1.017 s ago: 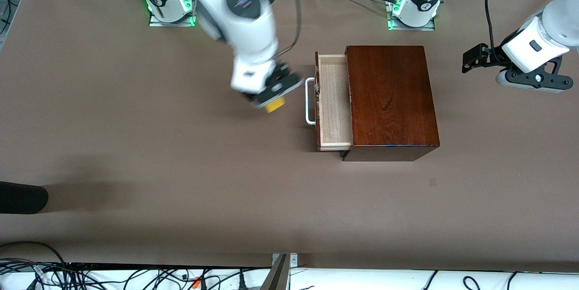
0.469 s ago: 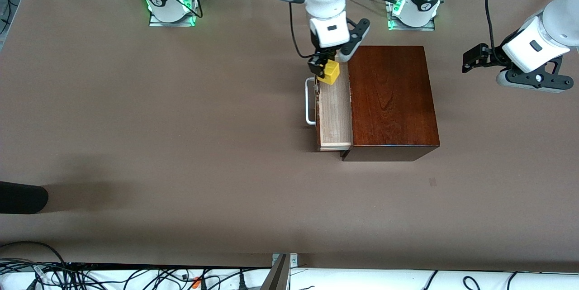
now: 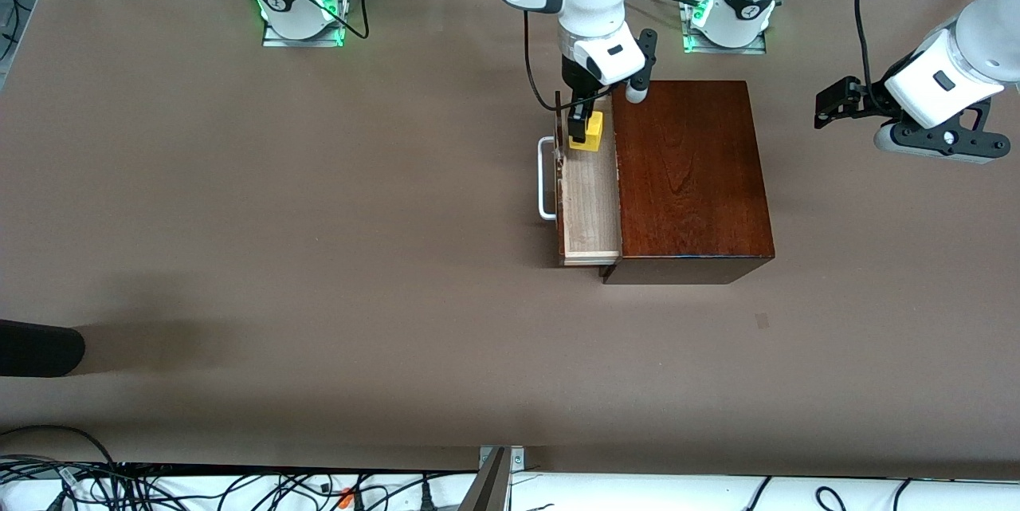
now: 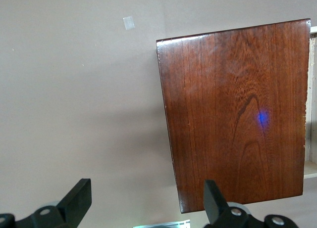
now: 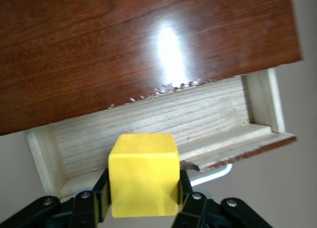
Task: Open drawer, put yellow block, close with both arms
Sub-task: 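Lower the cube into the drawer and open the right gripper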
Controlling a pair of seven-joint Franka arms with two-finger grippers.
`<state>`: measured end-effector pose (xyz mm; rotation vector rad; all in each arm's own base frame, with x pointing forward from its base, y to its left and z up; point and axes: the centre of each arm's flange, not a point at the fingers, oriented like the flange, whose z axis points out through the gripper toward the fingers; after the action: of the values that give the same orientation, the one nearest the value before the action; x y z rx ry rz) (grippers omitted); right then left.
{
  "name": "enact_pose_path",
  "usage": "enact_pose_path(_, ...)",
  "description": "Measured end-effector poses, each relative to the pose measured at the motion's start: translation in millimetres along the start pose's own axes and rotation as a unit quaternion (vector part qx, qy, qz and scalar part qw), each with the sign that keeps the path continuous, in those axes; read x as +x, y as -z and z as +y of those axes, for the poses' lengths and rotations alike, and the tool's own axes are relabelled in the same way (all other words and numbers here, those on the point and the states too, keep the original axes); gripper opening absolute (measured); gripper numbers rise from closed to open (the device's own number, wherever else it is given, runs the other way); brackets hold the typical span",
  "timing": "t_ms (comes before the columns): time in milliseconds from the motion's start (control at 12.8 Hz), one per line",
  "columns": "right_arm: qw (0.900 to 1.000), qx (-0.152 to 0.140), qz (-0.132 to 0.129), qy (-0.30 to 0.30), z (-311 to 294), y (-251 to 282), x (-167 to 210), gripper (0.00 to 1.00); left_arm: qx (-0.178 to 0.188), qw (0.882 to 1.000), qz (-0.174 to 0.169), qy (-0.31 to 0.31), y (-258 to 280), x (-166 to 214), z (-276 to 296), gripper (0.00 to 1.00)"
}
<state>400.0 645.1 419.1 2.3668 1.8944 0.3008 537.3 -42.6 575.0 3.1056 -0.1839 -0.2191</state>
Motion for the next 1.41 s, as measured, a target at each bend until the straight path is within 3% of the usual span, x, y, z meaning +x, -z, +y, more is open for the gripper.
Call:
enact_pose_path(548, 0.998, -0.012, -0.036, 0.055, -16, -53, 2, 0.56, 0.0, 1.0, 0.0, 0.0, 0, 0, 0, 1.0)
enact_pose_path(1408, 0.995, -0.026, -0.039, 0.089, -21, -89, 5, 0.56, 0.0, 1.0, 0.0, 0.0, 0, 0, 0, 1.0)
